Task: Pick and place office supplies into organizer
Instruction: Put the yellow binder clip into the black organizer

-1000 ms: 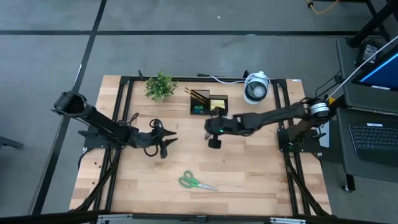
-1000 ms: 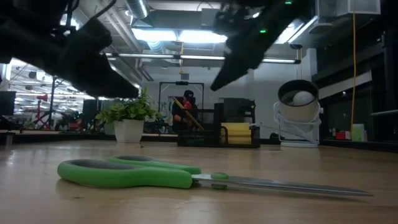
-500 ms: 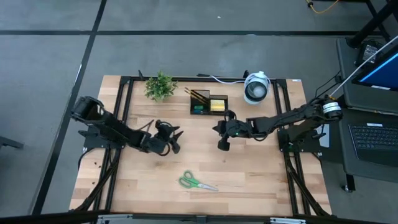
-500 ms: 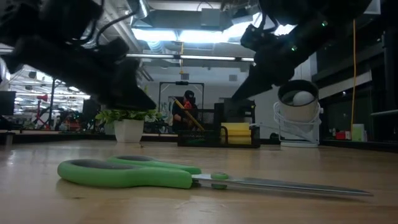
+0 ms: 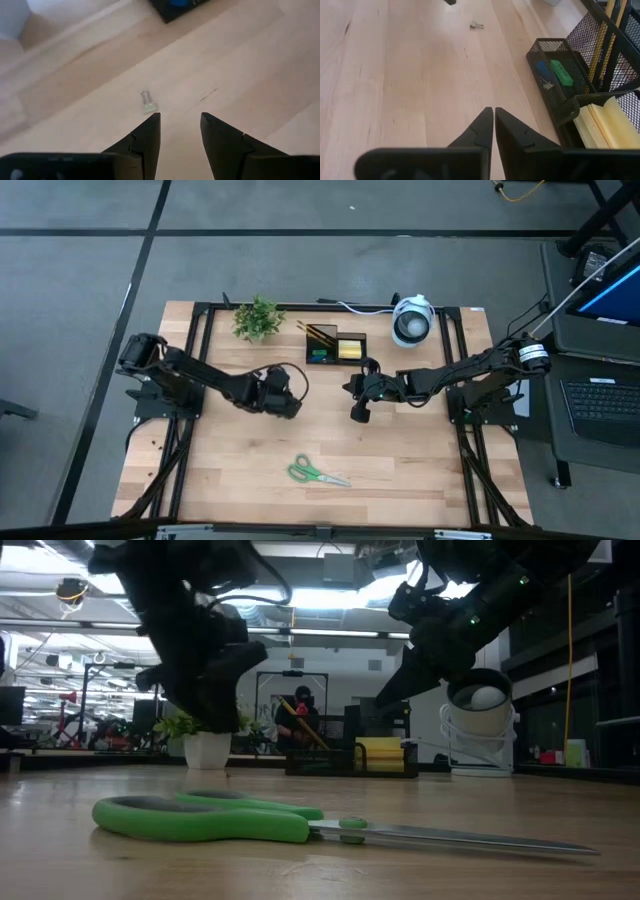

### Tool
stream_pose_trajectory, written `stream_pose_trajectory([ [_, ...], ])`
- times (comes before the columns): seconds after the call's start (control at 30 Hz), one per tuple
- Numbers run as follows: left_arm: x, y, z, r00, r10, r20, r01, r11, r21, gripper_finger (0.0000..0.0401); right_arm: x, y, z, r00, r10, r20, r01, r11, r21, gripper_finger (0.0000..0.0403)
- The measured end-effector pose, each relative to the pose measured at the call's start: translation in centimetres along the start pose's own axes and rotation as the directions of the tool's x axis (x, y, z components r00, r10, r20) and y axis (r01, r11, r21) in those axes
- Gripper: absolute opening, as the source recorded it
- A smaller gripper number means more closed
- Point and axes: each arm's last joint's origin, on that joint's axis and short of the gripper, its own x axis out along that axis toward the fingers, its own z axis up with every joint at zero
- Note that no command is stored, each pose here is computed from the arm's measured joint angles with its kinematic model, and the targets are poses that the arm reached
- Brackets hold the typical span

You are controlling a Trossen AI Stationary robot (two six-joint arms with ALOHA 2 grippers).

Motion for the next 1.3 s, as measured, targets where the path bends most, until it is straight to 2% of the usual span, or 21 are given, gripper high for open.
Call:
stream_pose_trajectory([
  [0.13,0.4,0.1,1.1,0.998,-0.024,-0.056,0.016,0.991,-0.13,0.0134,0.0,0.0,0.0,1.0,0.004,-0.002,-0.004,1.0,-0.011,0.0025],
  [0.23,1.0,0.7,1.6,0.993,-0.016,-0.115,-0.004,0.985,-0.171,0.0134,0.0,0.1,0.0,0.999,0.037,-0.006,-0.037,0.999,-0.006,0.0025],
  [0.47,1.6,1.6,2.1,0.985,0.015,-0.174,-0.042,0.988,-0.151,0.0134,0.0,0.2,-0.1,0.998,0.061,-0.009,-0.061,0.998,-0.001,0.0025],
  [0.6,1.8,1.7,2.4,0.991,0.017,-0.131,-0.023,0.999,-0.041,0.0139,0.0,0.2,-0.1,0.998,0.062,-0.01,-0.062,0.998,-0.001,0.0025],
  [0.67,2.0,1.8,2.5,0.993,0.022,-0.114,-0.025,1.0,-0.019,0.0143,0.0,0.2,-0.1,0.998,0.062,-0.01,-0.062,0.998,-0.001,0.0025],
  [0.93,2.3,2.0,2.6,0.983,-0.015,-0.181,-0.003,0.995,-0.095,0.0164,0.0,0.2,-0.1,0.997,0.078,-0.015,-0.078,0.997,0.004,0.0026],
  [1.2,2.3,2.0,2.7,0.984,-0.008,-0.176,-0.011,0.994,-0.107,0.0178,0.0,0.3,-0.1,0.996,0.088,-0.016,-0.088,0.996,0.005,0.0026],
  [1.3,3.2,2.1,2.5,0.978,0.002,-0.211,-0.033,0.989,-0.143,0.0178,0.0,0.3,-0.1,0.996,0.088,-0.017,-0.088,0.996,0.005,0.0026],
])
